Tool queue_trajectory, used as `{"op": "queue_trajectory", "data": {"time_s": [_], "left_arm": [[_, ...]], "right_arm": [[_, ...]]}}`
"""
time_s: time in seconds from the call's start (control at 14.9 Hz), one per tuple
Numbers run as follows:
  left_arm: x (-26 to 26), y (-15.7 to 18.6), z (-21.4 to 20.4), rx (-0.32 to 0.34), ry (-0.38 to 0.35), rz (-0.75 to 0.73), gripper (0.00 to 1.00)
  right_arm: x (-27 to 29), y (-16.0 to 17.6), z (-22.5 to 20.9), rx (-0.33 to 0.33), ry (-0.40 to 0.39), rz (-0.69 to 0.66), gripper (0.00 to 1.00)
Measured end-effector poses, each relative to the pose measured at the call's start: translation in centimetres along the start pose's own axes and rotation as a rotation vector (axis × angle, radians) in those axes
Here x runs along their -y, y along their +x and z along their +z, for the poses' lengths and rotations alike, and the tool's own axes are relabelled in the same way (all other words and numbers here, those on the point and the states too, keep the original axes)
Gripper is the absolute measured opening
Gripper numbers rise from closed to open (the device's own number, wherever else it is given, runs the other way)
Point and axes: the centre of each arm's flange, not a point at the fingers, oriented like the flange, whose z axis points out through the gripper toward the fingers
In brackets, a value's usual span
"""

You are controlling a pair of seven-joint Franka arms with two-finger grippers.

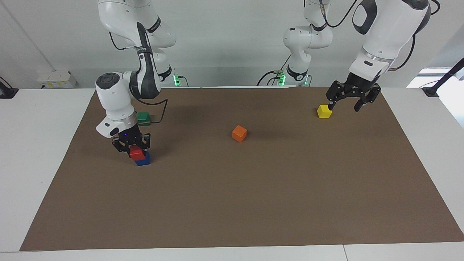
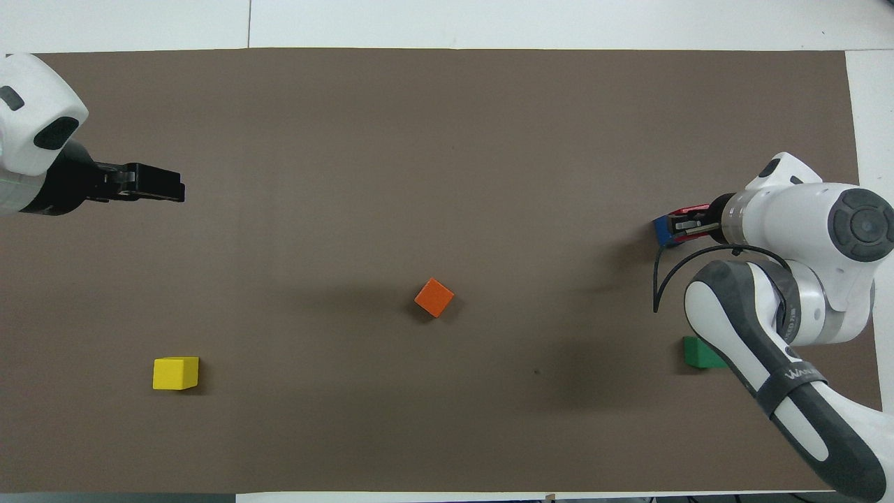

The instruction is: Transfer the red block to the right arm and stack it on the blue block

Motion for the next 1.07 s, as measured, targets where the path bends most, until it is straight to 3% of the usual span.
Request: {"op": "queue_trajectory", "data": {"time_s": [0.13, 0.34, 0.6, 1.07], "left_arm": [[0.5, -0.8, -0.7, 0.021, 0.003, -0.009, 1.0], [0.7, -1.2, -1.3, 0.023, 0.004, -0.012, 1.0], [2.0, -1.3, -1.2, 0.037, 0.006, -0.037, 1.0], [2.1, -1.4, -1.2, 0.04, 0.006, -0.038, 1.0]], "right_arm": [[0.0, 0.0, 0.0, 0.0, 0.0, 0.0, 0.55], [0.0, 0.0, 0.0, 0.0, 0.0, 0.0, 0.63], [0.0, 0.0, 0.0, 0.0, 0.0, 0.0, 0.98], [0.0, 0.0, 0.0, 0.0, 0.0, 0.0, 1.0]]}}
